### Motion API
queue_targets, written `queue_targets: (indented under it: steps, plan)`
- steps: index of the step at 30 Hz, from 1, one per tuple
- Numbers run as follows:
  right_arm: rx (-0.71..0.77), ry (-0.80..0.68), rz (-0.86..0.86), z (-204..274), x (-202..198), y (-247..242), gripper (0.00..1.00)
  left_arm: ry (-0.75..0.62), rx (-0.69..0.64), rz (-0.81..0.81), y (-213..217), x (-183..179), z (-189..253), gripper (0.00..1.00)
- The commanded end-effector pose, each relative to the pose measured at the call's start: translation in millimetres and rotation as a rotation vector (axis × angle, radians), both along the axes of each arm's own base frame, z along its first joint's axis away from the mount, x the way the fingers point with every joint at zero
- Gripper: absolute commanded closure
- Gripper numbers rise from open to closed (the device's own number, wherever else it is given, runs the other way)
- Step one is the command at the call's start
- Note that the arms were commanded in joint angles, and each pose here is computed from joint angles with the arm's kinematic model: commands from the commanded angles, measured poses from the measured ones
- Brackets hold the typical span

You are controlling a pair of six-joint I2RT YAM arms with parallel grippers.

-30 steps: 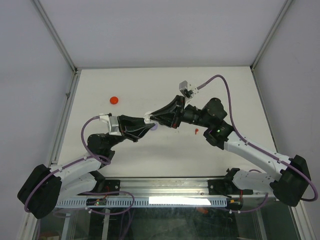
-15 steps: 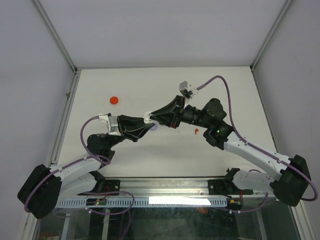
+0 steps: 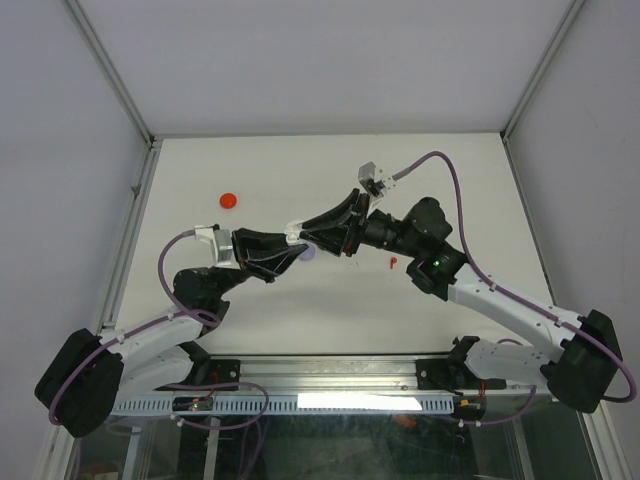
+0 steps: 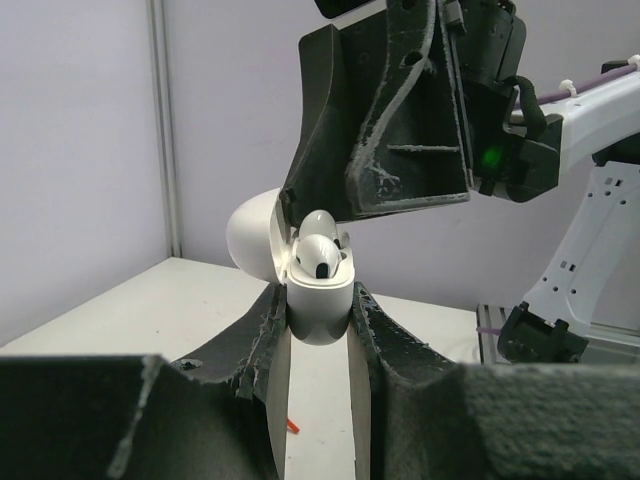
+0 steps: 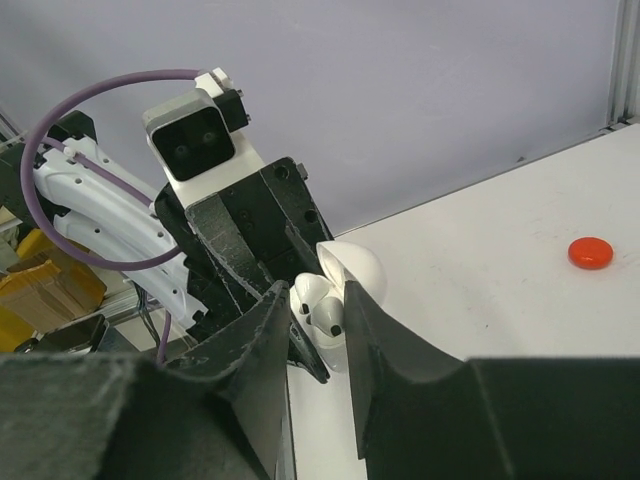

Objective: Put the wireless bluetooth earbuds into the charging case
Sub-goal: Place the earbud in the charging case, then close the charging case.

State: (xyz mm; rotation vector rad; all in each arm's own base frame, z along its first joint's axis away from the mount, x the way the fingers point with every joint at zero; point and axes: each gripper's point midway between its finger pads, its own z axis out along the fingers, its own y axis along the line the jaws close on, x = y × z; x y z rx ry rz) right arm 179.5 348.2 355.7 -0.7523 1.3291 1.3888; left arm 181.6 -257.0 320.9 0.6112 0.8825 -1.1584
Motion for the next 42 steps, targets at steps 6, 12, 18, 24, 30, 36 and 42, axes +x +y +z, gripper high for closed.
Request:
queue_targets:
  steps: [6, 12, 18, 24, 30, 36, 42]
  plan:
    - [-0.003, -0.009, -0.044, 13.3, -0.3, -9.1, 0.64, -0.039, -0.03, 0.013, 4.4, -0.7, 12.2, 1.0]
    - [-0.061, -0.046, -0.13, 19.1, 11.3, -18.5, 0.38, 0.024, 0.028, 0.009, 1.7, 1.2, -13.3, 1.0]
    - [-0.151, -0.003, -0.112, 5.2, 16.5, -16.6, 0.28, 0.023, 0.061, -0.04, -3.0, -6.5, -16.8, 1.0]
    - [-0.192, 0.063, -0.001, -8.4, 12.3, -6.2, 0.26, 0.015, 0.087, -0.086, -8.5, -11.0, -17.6, 1.0]
    - [-0.209, 0.098, 0.157, -16.8, -5.6, 5.6, 0.25, 0.018, 0.081, -0.114, -12.0, -11.9, -15.2, 1.0]
    - [-0.182, 0.07, 0.252, -8.7, -23.4, 4.1, 0.28, 0.109, 0.108, -0.093, -15.9, 0.3, -27.9, 1.0]
    - [-0.17, 0.028, 0.235, -6.8, -24.9, -4.2, 0.28, 0.273, 0.126, -0.073, -16.2, 10.8, -47.3, 1.0]
